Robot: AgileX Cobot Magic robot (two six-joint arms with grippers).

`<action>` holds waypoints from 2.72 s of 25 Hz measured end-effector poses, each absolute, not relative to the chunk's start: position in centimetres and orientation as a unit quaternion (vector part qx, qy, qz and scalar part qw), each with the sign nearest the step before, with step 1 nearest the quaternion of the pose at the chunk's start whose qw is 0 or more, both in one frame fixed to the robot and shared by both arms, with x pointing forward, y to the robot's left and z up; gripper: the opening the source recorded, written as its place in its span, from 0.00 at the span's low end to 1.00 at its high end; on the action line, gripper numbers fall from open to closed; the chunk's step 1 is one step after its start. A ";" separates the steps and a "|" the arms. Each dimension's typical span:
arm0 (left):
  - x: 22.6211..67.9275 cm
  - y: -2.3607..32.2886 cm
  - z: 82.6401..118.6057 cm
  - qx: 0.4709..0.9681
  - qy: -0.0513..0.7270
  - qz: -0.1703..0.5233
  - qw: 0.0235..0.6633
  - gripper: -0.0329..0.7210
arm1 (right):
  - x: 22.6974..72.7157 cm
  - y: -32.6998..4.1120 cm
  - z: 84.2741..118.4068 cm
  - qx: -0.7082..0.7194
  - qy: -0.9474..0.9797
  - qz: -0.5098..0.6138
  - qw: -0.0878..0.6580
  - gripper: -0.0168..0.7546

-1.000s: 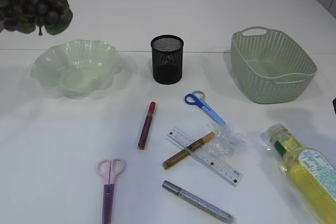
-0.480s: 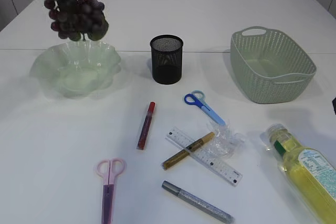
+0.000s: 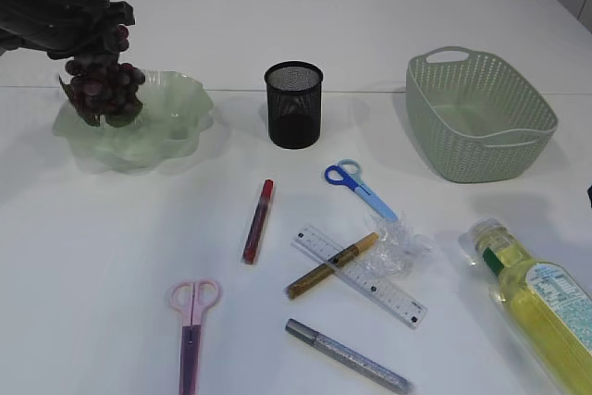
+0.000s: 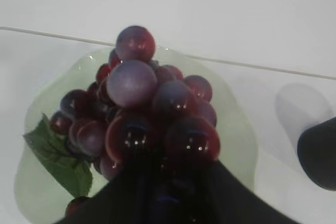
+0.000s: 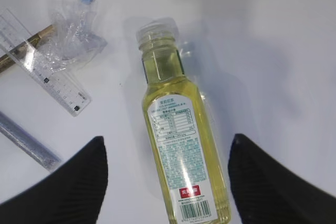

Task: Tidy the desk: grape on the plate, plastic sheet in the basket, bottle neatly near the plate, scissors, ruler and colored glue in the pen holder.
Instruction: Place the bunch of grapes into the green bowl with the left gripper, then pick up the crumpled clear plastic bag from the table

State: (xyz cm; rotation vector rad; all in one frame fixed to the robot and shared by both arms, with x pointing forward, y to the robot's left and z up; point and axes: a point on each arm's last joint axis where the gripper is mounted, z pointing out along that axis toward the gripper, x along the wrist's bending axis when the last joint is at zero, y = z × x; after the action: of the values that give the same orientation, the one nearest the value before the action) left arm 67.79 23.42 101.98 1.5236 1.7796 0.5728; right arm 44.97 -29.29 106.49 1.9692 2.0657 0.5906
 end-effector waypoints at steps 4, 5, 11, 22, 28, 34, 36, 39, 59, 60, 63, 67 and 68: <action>68.2 23.6 101.0 0.594 0.689 0.223 0.349 0.32 | 44.9 -29.3 106.5 0.672 0.705 0.199 0.111 0.74; 68.2 23.6 100.8 0.596 0.690 0.222 0.346 0.38 | 44.9 -29.3 106.5 0.672 0.705 0.199 0.110 0.74; 68.3 23.6 100.5 0.598 0.691 0.220 0.341 0.79 | 44.9 -29.3 106.4 0.672 0.706 0.197 0.108 0.74; 65.1 24.2 101.9 0.658 0.699 0.171 0.222 0.66 | 45.2 -28.6 106.0 0.682 0.694 0.218 0.069 0.73; 62.2 24.7 103.3 0.721 0.668 0.128 0.133 0.60 | 45.9 -27.1 105.8 0.638 0.731 0.240 0.036 0.73; 60.7 24.6 104.5 0.742 0.653 0.098 0.116 0.53 | 48.0 -22.9 106.3 0.577 0.779 0.244 0.026 0.73; 60.3 24.6 105.2 0.744 0.650 0.097 0.123 0.53 | 49.4 -21.2 106.3 0.564 0.792 0.232 0.025 0.73; 59.1 24.7 105.7 0.745 0.648 0.093 0.128 0.52 | 51.3 -18.9 105.7 0.539 0.816 0.205 0.033 0.73; 48.9 25.6 103.6 0.745 0.651 0.053 0.132 0.51 | 58.7 -14.9 95.7 0.506 0.861 0.054 -0.005 0.72; 48.8 25.6 103.5 0.745 0.652 0.053 0.132 0.51 | 58.7 -14.9 95.3 0.505 0.862 0.048 -0.005 0.72; 48.8 25.6 103.4 0.745 0.652 0.053 0.132 0.51 | 59.0 -14.9 94.7 0.504 0.863 0.040 -0.006 0.72; 48.9 25.6 103.5 0.745 0.651 0.056 0.136 0.51 | 59.2 -14.9 93.8 0.503 0.863 0.031 -0.011 0.69; 48.9 25.6 103.5 0.745 0.651 0.056 0.136 0.51 | 59.2 -14.8 93.4 0.504 0.863 0.029 -0.013 0.68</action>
State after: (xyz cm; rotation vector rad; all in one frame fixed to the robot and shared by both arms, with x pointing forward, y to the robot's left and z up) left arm 48.88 25.59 103.45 2.1570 1.8857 0.1618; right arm 59.25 -14.84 93.44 1.5951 2.7351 0.0926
